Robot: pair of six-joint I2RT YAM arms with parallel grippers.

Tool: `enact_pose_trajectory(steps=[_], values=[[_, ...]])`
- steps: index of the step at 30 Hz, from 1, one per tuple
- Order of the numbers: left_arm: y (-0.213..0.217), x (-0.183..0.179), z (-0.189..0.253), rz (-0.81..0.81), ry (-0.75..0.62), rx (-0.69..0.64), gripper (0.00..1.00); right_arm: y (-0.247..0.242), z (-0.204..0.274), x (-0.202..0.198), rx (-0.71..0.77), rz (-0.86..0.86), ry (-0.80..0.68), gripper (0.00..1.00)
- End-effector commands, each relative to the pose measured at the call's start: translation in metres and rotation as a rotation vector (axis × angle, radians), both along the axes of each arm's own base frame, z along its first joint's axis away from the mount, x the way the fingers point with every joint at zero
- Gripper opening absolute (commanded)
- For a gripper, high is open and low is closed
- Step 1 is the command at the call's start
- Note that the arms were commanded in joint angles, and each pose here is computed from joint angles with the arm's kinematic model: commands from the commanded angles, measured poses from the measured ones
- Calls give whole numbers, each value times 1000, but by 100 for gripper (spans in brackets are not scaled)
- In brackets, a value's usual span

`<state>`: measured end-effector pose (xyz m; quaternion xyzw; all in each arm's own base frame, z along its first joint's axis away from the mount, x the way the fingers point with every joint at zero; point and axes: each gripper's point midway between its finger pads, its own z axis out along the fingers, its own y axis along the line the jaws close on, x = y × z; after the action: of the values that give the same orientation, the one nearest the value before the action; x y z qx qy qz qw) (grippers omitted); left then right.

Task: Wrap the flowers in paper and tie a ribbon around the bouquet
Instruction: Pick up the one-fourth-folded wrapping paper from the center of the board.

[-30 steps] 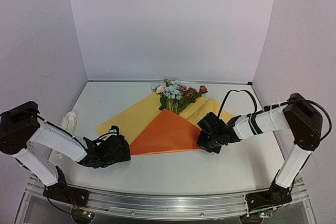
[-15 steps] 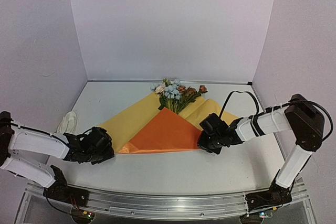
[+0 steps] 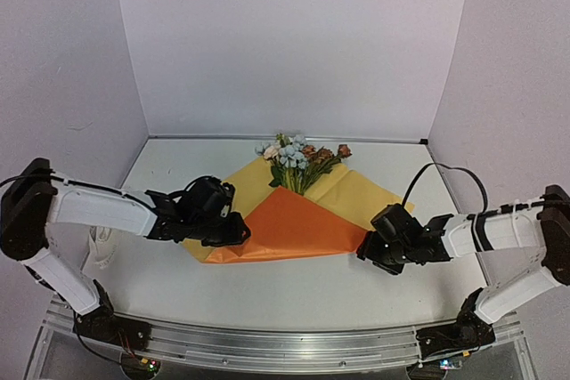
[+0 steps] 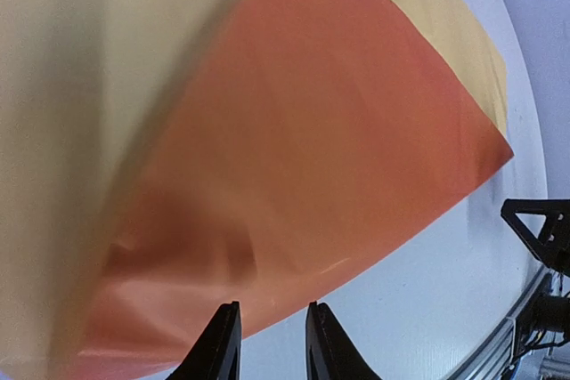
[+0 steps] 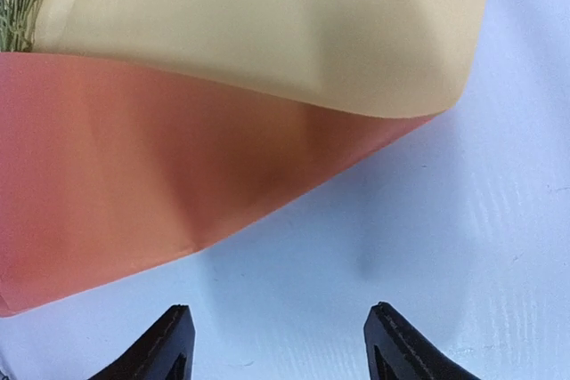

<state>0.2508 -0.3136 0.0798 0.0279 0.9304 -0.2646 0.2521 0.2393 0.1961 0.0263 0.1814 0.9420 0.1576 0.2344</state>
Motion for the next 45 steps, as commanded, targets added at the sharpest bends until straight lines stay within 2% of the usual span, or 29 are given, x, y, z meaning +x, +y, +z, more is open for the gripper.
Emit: enact_pose_trajectory(steps=[1, 8, 15, 26, 32, 38, 45], values=[[-65, 9, 17, -238, -71, -71, 27, -23, -14, 0, 37, -81, -51, 70], [-101, 24, 3, -330, -60, -54, 26, -29, -28, 16, 222, -155, -96, 69], [-112, 43, -13, -341, -23, -53, 26, -35, -41, 25, 320, -247, -112, 56], [-126, 57, -33, -366, 16, -48, 26, -41, -50, 28, 358, -272, -185, 44], [-125, 59, -39, -363, 32, -45, 26, -42, -46, 28, 342, -253, -208, 28], [-130, 54, -37, -400, 42, -64, 26, -38, -42, 29, 352, -230, -212, 1], [-133, 33, -33, -453, 73, -90, 25, -42, -42, 16, 349, -220, -210, 0]])
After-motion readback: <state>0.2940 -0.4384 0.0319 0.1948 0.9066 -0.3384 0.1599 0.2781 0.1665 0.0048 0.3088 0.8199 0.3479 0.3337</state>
